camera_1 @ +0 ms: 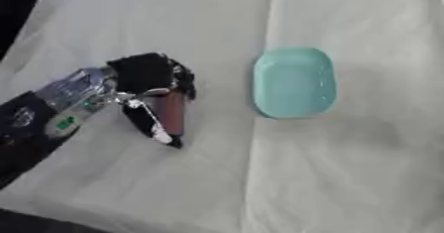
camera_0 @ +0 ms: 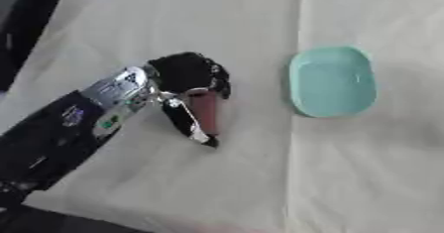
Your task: Pick up objects on the table and place them in the box.
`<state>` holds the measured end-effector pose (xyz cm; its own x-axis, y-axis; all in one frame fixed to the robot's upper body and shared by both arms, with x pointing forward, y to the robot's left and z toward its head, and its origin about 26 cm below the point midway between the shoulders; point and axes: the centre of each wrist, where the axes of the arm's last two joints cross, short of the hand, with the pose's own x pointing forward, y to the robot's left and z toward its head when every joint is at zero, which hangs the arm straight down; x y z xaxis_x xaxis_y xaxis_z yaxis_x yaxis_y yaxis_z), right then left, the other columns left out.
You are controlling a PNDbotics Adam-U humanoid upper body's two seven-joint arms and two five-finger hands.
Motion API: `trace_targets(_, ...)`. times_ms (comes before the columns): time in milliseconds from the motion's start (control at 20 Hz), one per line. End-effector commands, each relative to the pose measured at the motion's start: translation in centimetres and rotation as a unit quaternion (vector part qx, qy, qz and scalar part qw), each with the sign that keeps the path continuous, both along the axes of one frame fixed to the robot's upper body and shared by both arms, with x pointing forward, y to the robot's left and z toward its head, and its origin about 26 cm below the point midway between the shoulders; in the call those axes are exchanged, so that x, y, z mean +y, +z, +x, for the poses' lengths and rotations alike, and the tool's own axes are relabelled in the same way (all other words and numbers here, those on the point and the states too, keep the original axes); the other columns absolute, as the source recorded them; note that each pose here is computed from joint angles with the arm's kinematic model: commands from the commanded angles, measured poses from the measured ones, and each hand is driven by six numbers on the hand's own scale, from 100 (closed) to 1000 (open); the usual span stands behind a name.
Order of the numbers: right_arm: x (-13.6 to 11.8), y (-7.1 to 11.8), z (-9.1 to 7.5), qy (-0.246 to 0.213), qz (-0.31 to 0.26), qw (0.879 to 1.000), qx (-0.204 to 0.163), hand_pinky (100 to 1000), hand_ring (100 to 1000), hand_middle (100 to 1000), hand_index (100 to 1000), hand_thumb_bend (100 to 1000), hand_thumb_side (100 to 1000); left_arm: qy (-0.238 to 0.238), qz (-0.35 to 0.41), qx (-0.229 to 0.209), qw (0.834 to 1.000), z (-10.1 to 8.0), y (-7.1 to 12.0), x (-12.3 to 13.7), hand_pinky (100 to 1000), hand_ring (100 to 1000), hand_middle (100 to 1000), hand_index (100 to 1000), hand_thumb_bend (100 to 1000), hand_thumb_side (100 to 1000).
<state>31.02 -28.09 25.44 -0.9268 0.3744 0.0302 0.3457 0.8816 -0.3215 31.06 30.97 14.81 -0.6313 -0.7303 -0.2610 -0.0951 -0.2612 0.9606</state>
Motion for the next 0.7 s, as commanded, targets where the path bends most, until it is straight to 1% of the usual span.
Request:
trace_targets(50,-0.1,0.8,-0.3,0.001,-0.009,1.0,-0.012,191,360,614,822,100,777,0.005,0.0,-0.012,1.0,-0.4,1.1,0.3,100,342,334,468,540,100)
trace_targets(350,-0.1,0.7,-0.3,0.001,-0.01,1.0,-0.009,190,359,613,822,100,778,0.005,-0.011,-0.023,1.0,-0.7,2.0,0.3,100,343,333,463,525,100)
trace_targets(500,-0.1,0.6,-0.3,0.001,-0.012,1.0,-0.006,190,359,613,822,100,778,0.002,-0.019,-0.043,0.999,-0.7,3.4,0.2,100,345,334,463,520,100)
trace_targets(600,-0.2,0.5,-0.3,0.0,-0.013,1.0,-0.004,189,358,612,822,100,778,0.003,-0.019,-0.062,0.998,-0.8,5.0,0.3,114,364,348,482,529,100)
trace_targets(650,-0.2,0.5,-0.3,-0.001,-0.013,1.0,-0.003,190,359,613,822,100,790,0.008,-0.018,-0.072,0.997,-0.9,6.0,0.5,116,368,355,489,261,100)
trace_targets(700,-0.2,0.5,-0.3,-0.001,-0.013,1.0,-0.002,189,359,613,822,100,778,0.011,-0.019,-0.08,0.997,-1.0,7.0,0.7,119,370,354,490,545,100)
